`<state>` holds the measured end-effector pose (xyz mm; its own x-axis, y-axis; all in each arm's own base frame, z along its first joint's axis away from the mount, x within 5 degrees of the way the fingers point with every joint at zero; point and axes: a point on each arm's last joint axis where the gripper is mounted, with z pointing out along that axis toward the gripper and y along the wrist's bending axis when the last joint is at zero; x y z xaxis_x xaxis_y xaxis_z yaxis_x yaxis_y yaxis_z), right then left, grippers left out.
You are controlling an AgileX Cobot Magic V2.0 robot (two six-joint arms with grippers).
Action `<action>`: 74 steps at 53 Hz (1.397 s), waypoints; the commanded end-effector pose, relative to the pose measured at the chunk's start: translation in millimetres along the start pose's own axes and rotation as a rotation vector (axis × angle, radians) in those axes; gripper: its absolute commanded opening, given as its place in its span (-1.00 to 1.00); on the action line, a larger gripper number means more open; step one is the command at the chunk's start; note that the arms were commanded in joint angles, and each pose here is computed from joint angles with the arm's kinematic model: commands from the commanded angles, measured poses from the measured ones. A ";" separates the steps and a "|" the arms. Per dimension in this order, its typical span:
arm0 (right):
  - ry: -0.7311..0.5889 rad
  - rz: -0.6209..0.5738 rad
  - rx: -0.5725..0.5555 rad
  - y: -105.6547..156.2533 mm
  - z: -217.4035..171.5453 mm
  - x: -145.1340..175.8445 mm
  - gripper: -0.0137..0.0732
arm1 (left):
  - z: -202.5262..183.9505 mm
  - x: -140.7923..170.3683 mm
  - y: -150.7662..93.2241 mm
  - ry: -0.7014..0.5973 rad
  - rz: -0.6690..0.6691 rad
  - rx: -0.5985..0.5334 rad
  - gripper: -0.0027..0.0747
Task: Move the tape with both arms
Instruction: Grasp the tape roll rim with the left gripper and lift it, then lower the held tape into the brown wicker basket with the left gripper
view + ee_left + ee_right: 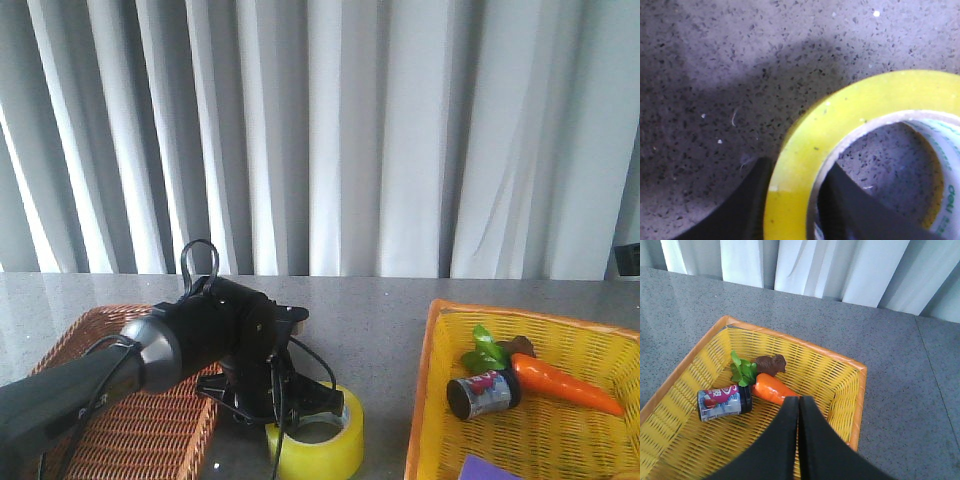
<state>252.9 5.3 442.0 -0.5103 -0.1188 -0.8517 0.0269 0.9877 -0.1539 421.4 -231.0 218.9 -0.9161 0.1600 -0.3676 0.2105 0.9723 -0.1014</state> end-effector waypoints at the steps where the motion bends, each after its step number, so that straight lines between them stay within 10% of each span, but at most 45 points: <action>1: -0.106 -0.008 0.015 -4.1 -13.7 -12.6 -0.70 | -58.7 -17.6 -10.3 -0.198 -0.007 0.085 -0.95; 21: -0.106 -0.008 0.015 -4.1 -13.7 -12.6 -0.70 | -181.6 -27.9 -5.7 -0.598 0.059 0.144 -0.95; 34: -0.106 -0.008 0.015 -4.1 -13.7 -12.6 -0.70 | -224.7 -22.1 43.3 -0.622 0.008 0.005 -0.95; 56: -0.106 -0.008 0.015 -4.1 -13.7 -12.6 -0.70 | -225.7 -21.8 136.6 -0.528 -0.161 -0.198 -0.95; 74: -0.106 -0.008 0.015 -4.1 -13.7 -12.6 -0.70 | -152.3 -31.1 155.0 -0.315 -0.126 -0.235 -0.95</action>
<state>252.9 5.3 442.0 -0.5103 -0.1188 -0.8517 0.0269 0.9877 -0.1539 429.4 -58.3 337.6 -0.8247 0.0129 -0.5654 -0.0200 0.9984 0.0519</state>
